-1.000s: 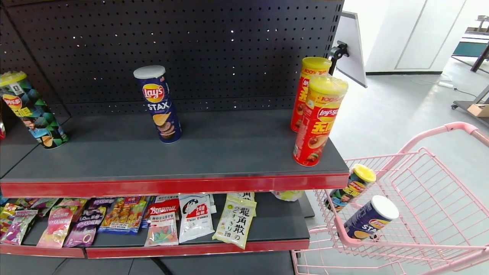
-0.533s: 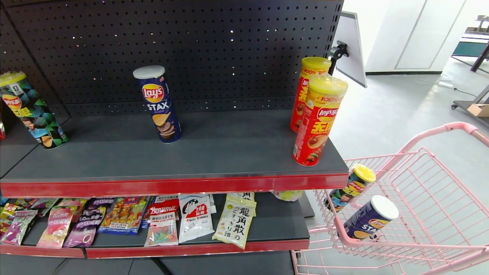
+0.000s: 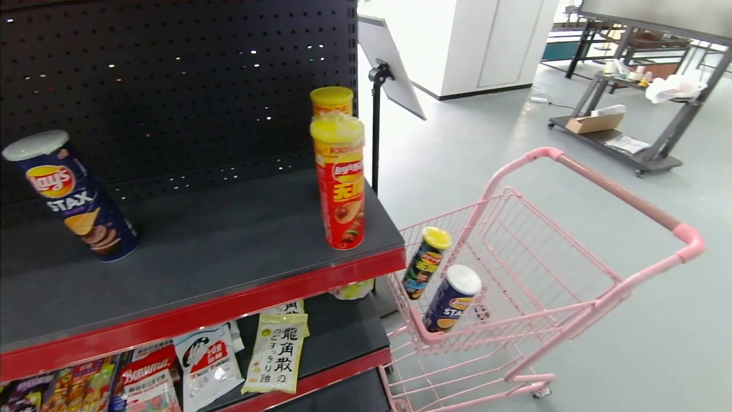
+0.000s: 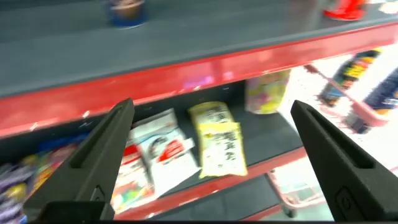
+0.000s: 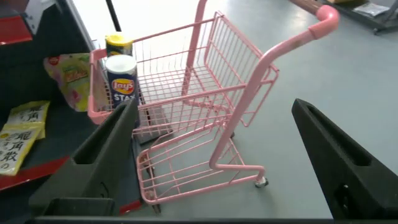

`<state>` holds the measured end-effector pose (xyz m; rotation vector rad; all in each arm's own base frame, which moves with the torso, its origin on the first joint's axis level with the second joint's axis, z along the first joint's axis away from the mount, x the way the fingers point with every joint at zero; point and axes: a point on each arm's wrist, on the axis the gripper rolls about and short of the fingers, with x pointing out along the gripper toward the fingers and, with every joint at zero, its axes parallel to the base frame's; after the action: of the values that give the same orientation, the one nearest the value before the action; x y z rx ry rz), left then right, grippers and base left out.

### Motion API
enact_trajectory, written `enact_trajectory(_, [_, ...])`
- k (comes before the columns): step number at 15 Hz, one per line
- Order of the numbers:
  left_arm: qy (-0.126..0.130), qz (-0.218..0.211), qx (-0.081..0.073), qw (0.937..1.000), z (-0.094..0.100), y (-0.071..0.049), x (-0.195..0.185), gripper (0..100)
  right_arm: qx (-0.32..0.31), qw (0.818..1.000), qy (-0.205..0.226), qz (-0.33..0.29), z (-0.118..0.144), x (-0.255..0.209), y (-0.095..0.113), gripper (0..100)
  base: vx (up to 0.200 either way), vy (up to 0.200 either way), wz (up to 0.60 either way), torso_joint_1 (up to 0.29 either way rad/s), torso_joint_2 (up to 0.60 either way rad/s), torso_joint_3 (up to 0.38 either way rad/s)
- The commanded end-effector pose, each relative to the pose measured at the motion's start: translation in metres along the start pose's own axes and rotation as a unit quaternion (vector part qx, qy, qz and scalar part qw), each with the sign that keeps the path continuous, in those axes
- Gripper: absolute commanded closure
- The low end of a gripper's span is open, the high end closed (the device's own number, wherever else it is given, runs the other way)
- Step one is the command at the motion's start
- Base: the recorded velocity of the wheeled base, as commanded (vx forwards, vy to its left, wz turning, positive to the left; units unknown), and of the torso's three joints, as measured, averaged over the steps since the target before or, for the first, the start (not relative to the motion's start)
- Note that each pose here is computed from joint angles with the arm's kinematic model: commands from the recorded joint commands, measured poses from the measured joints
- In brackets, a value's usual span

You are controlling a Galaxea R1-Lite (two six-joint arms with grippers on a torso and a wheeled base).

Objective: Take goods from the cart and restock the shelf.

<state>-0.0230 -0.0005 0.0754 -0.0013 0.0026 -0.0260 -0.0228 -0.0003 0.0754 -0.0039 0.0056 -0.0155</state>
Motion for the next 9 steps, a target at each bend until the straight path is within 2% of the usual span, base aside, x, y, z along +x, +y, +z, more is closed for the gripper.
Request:
enact_trajectory(1, [0.000, 0.000, 0.000, 1.0000, 0.0000, 0.0000, 0.0001, 0, 0.000, 1.000, 0.000, 0.000, 0.0000, 0.0000, 0.0000, 0, 0.000, 0.000, 0.00, 0.000, 0.00, 0.000])
enact_trajectory(6, [0.000, 0.000, 0.000, 1.0000, 0.0000, 0.0000, 0.0001, 0, 0.000, 1.000, 0.000, 0.000, -0.0001, 0.0000, 0.0000, 0, 0.000, 0.000, 0.00, -0.003, 0.01, 0.011])
enact_trajectory(9, [0.000, 0.000, 0.000, 1.0000, 0.0000, 0.0000, 0.0001, 0, 0.000, 1.000, 0.000, 0.000, 0.0000, 0.0000, 0.0000, 0, 0.000, 0.000, 0.00, -0.131, 0.31, 0.188])
